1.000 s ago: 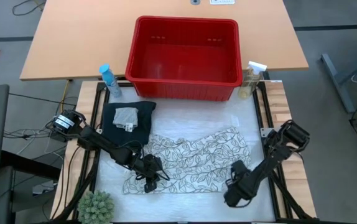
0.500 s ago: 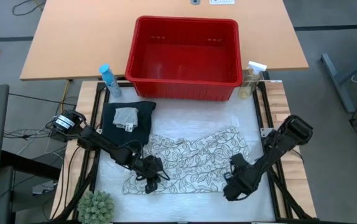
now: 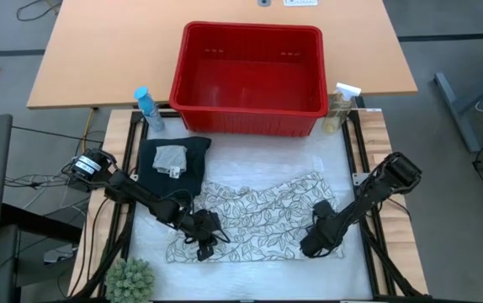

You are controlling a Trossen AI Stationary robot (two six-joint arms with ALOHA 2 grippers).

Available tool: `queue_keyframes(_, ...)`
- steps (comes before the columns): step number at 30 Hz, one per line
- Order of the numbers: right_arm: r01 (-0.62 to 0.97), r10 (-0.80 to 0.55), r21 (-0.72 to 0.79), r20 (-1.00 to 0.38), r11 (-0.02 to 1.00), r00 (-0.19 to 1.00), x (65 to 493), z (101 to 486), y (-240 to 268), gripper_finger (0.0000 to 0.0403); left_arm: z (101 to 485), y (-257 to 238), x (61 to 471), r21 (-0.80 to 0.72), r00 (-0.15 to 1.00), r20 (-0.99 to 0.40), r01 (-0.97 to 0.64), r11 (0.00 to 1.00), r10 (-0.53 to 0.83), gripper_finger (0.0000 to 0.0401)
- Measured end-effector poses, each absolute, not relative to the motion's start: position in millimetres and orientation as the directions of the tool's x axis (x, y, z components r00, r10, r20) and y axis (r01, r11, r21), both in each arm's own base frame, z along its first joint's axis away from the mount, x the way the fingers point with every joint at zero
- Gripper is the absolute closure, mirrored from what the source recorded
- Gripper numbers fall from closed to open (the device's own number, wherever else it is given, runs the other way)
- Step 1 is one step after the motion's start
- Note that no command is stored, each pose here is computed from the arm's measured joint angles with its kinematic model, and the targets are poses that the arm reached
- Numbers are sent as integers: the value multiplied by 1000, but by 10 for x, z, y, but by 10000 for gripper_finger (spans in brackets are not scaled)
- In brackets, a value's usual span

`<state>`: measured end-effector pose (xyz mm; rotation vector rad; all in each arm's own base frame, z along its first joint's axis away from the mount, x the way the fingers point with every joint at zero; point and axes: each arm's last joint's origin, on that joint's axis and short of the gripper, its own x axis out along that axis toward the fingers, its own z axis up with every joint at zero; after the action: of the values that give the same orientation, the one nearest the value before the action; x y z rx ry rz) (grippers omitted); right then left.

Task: Fold Laundry from Bin
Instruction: Fold the white patterned shirt

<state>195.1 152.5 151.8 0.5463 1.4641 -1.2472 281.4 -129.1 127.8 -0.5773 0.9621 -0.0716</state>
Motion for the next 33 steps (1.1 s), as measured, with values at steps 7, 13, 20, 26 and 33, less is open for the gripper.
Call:
queue_keyframes(7, 816, -209, -468, -883, 338, -419, 1811, 1447, 1477, 384, 1270, -1285, 2805, -474, 571, -764, -183, 861, -299, 383)
queue_keyframes(13, 906, -256, -251, -952, 341, -168, 2005, 1703, 1580, 384, 1269, -1280, 2805, -463, 577, -766, -190, 866, -283, 383)
queue_keyframes(20, 879, -221, -304, -946, 366, -235, 2017, 1390, 1589, 384, 1271, -1278, 2805, -459, 578, -767, -190, 868, -279, 383)
queue_keyframes(26, 831, -194, -457, -889, 319, -415, 1901, 1397, 1566, 384, 1269, -1276, 2801, -458, 571, -771, -189, 869, -282, 383)
queue_keyframes(33, 808, -172, -514, -858, 288, -484, 1830, 1447, 1614, 376, 1269, -1276, 2799, -452, 570, -773, -187, 872, -278, 383)
